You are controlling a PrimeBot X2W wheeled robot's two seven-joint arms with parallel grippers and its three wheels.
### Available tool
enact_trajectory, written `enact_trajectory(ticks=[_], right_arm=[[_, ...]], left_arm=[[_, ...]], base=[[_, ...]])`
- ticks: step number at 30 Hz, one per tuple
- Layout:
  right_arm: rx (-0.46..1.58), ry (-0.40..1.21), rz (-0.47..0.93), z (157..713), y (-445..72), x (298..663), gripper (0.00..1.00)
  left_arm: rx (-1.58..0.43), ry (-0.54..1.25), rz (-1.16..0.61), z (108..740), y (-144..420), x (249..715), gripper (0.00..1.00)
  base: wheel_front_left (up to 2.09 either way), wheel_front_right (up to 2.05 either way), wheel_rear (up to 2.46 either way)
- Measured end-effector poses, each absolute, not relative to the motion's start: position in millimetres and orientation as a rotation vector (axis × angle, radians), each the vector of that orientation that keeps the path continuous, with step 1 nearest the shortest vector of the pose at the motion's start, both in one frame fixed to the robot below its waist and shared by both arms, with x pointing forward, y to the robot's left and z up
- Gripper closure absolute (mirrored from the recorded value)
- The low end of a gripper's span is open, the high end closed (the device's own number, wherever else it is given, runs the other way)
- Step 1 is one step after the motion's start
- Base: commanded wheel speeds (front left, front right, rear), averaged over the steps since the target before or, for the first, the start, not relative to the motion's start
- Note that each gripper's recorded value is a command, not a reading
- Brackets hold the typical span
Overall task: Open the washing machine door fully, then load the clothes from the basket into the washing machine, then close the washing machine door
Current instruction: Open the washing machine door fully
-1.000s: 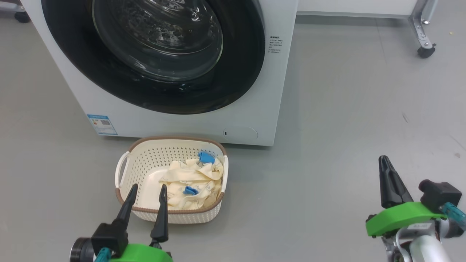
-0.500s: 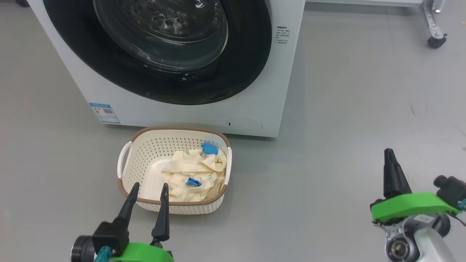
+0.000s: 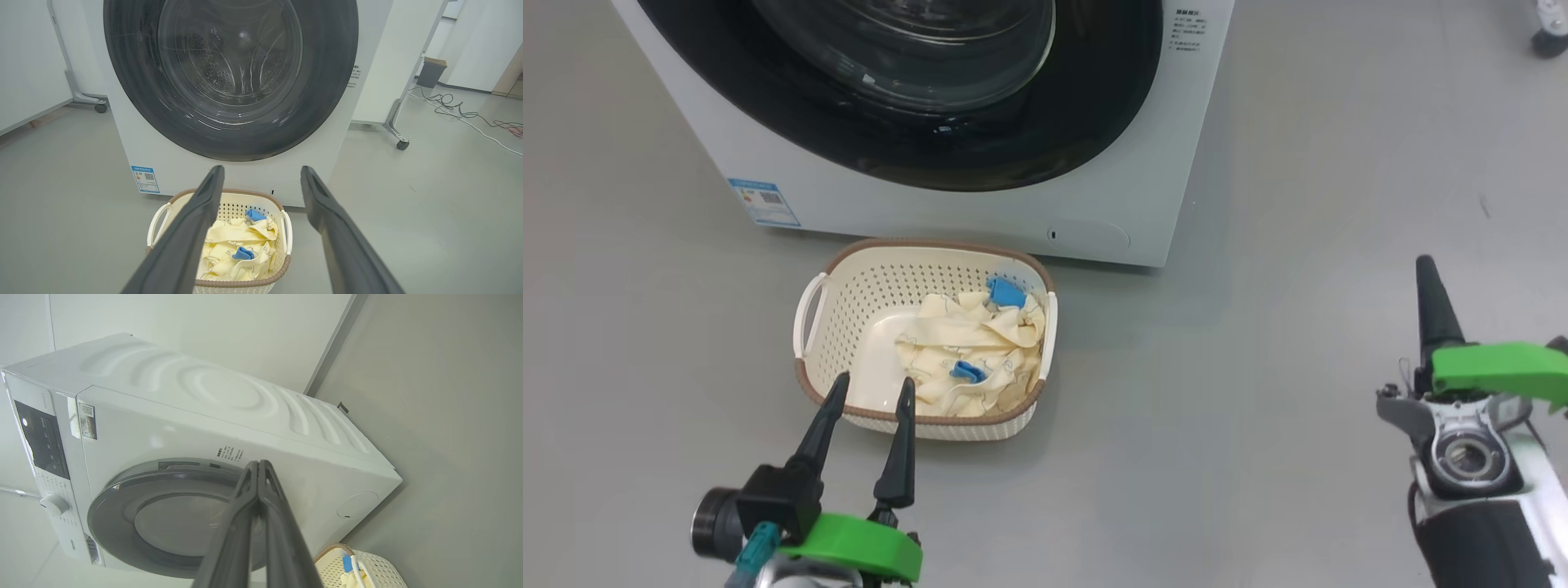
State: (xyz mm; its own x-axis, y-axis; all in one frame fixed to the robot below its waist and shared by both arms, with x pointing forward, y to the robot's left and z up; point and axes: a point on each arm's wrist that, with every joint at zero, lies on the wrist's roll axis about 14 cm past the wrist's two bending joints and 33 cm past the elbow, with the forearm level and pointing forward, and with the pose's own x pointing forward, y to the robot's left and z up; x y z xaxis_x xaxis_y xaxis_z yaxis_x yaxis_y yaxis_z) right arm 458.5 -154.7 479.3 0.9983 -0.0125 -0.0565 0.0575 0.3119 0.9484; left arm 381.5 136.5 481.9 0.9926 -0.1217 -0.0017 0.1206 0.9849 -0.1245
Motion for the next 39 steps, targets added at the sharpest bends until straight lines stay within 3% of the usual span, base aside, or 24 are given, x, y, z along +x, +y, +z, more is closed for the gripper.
enact_trajectory(ticks=[12,27,39], right_arm=[[1.315,0.117,0.123,497,-137,521,1.0],[1.276,0.295,0.394,506,-73,588,1.0],[1.307,0.342,0.508,524,-49,635,1.0]], left_arm=[[-0.116,0.038,-0.117,470,141,400,0.0],[-0.122,0.09,-0.119,448,140,420,0.0],[-0.126,0.114,-0.132,437,135,431,0.0]], base=[[0.0,0.0,0.0],[0.0,0.0,0.0],[0.0,0.0,0.0]])
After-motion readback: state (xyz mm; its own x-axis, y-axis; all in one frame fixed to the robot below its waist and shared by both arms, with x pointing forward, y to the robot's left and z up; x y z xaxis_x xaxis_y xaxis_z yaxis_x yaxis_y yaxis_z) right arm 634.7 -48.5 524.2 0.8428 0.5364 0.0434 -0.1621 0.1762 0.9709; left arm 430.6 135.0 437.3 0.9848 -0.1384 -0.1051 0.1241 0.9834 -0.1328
